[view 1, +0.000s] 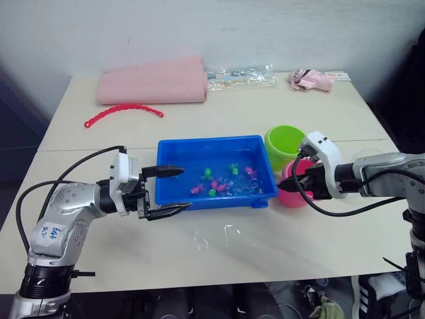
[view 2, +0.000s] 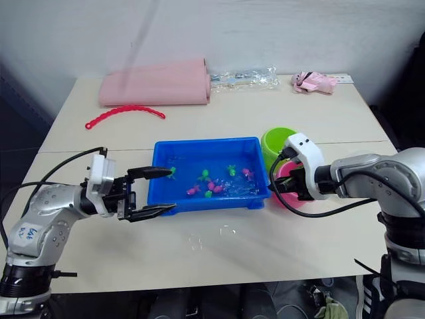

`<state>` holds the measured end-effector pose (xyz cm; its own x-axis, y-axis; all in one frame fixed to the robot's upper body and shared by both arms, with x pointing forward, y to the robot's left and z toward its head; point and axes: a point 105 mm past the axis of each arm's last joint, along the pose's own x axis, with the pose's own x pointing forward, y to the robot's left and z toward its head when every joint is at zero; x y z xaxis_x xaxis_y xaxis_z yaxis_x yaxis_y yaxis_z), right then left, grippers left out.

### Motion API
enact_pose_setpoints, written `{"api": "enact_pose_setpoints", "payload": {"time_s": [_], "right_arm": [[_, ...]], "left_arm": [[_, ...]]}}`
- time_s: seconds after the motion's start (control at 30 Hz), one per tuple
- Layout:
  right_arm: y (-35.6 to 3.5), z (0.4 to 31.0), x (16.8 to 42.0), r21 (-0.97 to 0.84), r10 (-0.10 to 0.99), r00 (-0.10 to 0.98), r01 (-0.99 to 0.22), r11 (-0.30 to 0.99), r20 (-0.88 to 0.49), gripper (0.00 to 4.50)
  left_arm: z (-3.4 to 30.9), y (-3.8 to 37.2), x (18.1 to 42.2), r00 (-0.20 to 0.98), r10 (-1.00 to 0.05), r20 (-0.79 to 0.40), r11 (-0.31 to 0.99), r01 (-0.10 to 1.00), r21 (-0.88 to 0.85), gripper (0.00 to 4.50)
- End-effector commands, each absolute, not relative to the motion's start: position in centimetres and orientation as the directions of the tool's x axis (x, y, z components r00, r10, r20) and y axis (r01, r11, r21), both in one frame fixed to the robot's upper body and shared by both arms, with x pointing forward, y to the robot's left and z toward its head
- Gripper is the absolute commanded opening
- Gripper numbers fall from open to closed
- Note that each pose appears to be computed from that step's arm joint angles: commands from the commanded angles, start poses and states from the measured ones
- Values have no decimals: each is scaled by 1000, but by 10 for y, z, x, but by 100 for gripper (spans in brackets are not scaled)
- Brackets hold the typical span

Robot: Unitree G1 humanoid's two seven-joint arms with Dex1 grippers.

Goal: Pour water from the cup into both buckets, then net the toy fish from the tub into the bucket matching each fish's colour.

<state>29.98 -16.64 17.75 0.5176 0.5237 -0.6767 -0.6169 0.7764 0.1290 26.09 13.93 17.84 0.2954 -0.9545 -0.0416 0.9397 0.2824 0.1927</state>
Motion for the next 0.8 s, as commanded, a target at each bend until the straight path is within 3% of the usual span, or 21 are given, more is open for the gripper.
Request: {"api": "enact_pose_setpoints", "payload": {"time_s": [0.03,0.33,0.8], "right_arm": [[-167,186,306,86,497,564,-600,795,-659,0],[-160,191,324,43,439,711,-500,865,-549,0],[-150,186,330,-114,396,813,-483,868,-426,0]], "left_arm": [[186,135,255,288,-957,-23,275,933,230,447],[188,137,256,308,-951,-19,295,926,234,447],[192,135,263,290,-956,-29,275,929,249,447]]}}
